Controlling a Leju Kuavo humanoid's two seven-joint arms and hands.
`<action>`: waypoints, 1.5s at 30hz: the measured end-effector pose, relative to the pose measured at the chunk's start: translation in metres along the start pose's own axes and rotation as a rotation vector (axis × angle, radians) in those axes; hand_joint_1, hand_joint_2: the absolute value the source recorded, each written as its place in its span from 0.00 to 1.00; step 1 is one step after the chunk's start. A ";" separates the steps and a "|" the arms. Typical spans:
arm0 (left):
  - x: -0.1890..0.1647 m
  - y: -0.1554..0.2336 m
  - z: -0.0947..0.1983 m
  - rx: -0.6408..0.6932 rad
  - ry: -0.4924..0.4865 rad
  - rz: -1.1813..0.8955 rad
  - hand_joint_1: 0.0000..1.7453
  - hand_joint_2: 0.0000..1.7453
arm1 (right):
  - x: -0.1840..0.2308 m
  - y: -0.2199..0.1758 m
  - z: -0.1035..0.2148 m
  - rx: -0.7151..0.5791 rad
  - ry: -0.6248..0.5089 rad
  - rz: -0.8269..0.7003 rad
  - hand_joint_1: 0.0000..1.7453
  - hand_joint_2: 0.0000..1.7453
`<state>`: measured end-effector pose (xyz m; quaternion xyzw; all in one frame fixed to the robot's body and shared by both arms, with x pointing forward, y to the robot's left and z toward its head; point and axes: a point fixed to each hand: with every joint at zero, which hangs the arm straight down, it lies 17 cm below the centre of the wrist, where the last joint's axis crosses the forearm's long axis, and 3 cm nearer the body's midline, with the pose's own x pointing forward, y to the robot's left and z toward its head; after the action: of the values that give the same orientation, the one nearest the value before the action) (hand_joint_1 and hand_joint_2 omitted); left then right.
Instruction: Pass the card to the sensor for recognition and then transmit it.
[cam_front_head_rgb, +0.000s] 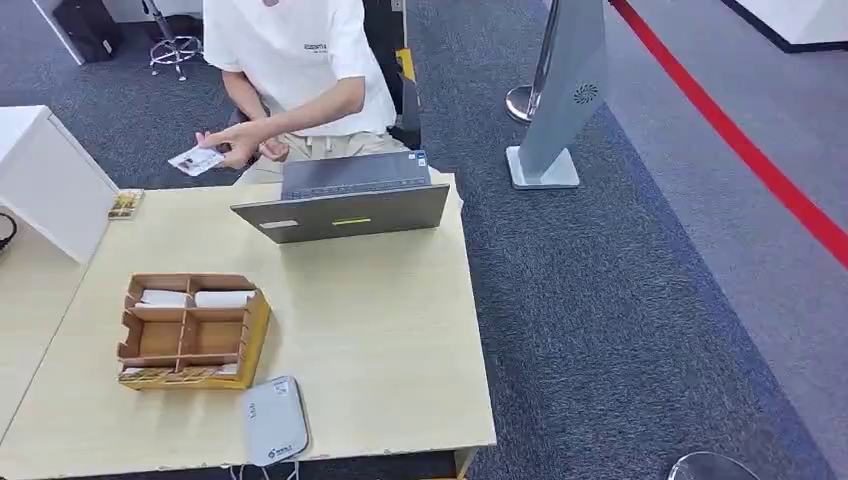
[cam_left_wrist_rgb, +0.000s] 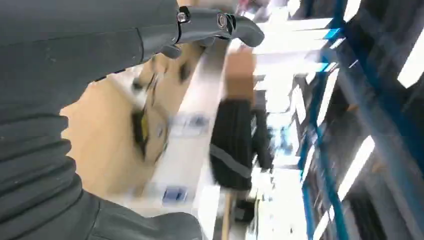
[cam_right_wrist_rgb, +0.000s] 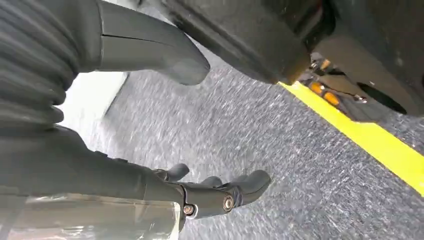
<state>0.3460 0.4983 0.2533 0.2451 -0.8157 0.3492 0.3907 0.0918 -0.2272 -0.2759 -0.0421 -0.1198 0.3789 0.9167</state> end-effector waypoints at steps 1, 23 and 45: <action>-0.004 -0.008 0.000 -0.024 0.006 -0.005 0.00 1.00 | 0.001 -0.001 0.000 0.002 -0.002 0.011 0.00 1.00; -0.142 -0.072 -0.048 -0.646 -0.108 -1.291 0.00 1.00 | 0.003 -0.002 0.000 0.014 -0.012 0.022 0.00 1.00; -0.147 -0.086 -0.029 -0.697 -0.166 -1.310 1.00 1.00 | 0.003 -0.003 0.000 0.011 -0.012 0.024 0.00 1.00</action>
<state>0.5020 0.4844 0.1802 0.5686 -0.5928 -0.2536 0.5108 0.0958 -0.2269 -0.2751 -0.0360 -0.1227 0.3907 0.9116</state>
